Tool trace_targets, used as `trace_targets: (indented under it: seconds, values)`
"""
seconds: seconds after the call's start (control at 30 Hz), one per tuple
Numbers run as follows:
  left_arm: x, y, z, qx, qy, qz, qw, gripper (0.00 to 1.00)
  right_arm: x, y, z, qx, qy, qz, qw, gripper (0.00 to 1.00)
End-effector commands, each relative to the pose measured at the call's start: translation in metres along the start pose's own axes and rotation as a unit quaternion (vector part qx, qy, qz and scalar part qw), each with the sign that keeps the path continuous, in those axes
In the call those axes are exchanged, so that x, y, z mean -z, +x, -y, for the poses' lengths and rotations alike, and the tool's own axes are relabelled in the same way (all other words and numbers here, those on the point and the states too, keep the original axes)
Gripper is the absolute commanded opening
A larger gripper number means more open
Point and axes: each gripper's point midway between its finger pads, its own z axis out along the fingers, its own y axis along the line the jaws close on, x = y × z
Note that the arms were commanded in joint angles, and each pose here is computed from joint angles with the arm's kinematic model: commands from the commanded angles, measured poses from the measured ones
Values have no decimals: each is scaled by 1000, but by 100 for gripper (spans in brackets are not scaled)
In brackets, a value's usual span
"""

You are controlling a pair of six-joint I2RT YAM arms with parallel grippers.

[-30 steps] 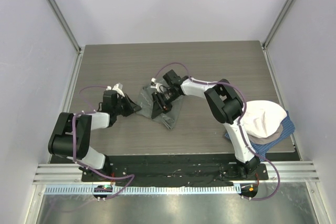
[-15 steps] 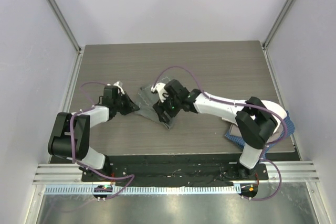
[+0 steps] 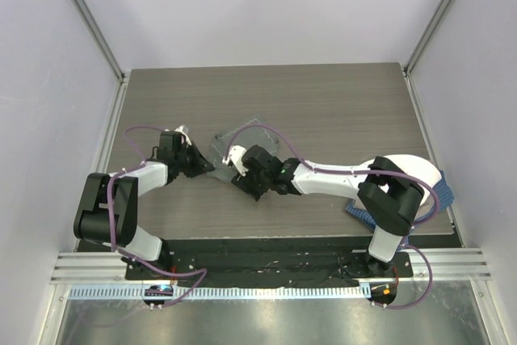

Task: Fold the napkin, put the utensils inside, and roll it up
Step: Roll the napkin with the utensil

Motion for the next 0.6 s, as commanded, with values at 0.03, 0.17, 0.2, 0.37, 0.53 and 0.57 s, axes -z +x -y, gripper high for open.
trace_targets:
  seconds: [0.03, 0.17, 0.2, 0.37, 0.53, 0.57]
  values:
    - [6, -9, 5, -10, -3, 7, 1000, 0, 0, -13, -2, 15, -9, 3, 1000, 57]
    - [8, -10, 5, -11, -8, 8, 1000, 0, -5, 5, -10, 5, -30, -40, 999, 47]
    - [9, -10, 4, -11, -9, 9, 1000, 0, -5, 6, -11, 5, -33, -45, 998, 47]
    - [10, -10, 4, -12, -11, 8, 1000, 0, -8, 16, -23, -17, -82, -75, 994, 32]
    - [14, -11, 1, -18, -20, 12, 1000, 0, 3, 6, -36, -80, -189, -66, 977, 6]
    - [14, -11, 0, -18, -23, 12, 1000, 0, 6, 0, -37, -97, -212, -61, 971, 4]
